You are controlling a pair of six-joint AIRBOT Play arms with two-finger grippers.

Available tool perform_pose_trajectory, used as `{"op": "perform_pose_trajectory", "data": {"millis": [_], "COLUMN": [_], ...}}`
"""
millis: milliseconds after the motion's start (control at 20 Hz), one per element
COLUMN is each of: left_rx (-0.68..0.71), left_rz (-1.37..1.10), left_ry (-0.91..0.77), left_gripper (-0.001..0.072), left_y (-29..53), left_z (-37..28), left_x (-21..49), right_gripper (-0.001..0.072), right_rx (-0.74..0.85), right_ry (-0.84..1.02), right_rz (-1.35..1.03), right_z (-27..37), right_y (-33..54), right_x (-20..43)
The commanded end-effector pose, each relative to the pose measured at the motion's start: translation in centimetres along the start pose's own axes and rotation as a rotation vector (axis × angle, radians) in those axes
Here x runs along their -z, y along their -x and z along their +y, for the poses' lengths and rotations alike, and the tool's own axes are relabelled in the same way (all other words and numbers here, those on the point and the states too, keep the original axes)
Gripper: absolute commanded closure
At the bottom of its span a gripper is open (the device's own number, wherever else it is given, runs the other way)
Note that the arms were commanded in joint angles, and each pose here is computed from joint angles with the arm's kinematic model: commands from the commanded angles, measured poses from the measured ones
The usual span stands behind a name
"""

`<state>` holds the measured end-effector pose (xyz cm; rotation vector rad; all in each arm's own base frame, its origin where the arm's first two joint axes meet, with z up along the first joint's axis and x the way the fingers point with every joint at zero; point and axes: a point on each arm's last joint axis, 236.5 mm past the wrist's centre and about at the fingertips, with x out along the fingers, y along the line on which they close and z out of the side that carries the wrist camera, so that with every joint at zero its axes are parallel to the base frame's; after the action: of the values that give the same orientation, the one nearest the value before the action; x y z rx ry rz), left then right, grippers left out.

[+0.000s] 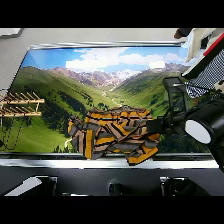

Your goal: Fold the clothes and pants, and hang the long-sleeved shirts on hangers.

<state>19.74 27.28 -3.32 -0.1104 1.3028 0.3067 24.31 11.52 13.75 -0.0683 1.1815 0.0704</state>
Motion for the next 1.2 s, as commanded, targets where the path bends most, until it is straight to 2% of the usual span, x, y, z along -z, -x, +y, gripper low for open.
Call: {"op": "perform_pose_trajectory", "data": {"millis": [0, 350, 850, 900, 950, 1000, 1150], "left_rx": [0.009, 0.192, 0.263, 0.265, 0.267, 0.268, 0.274], "left_rz": [-0.026, 0.045, 0.124, 0.128, 0.129, 0.130, 0.138], "left_ry": [-0.017, -0.039, -0.044, -0.044, -0.043, -0.043, -0.041], "left_gripper": [0.0099, 0.0107, 0.0118, 0.0192, 0.0303, 0.0334, 0.0334], "left_y": [-1.1, -3.8, -6.6, -6.7, -6.7, -6.8, -7.0], "left_z": [0.1, -4.3, -5.8, -5.8, -5.8, -5.8, -5.9], "left_x": [-0.7, -0.1, 1.2, 1.3, 1.3, 1.3, 1.5], "right_gripper": [0.0680, 0.0680, 0.0680, 0.0680, 0.0680, 0.0680, 0.0680], "right_rx": [0.005, 0.006, 0.015, 0.015, 0.015, 0.015, 0.019], "right_ry": [0.000, -0.003, -0.002, -0.002, -0.002, -0.002, -0.001], "right_rz": [0.008, 0.010, 0.028, 0.028, 0.028, 0.028, 0.027], "right_z": [-0.1, -0.1, -0.4, -0.4, -0.4, -0.4, -0.4], "right_y": [0.0, 0.0, 0.0, 0.0, 0.0, 0.0, 0.0], "right_x": [0.2, 0.2, 0.7, 0.7, 0.7, 0.6, 0.6]}}
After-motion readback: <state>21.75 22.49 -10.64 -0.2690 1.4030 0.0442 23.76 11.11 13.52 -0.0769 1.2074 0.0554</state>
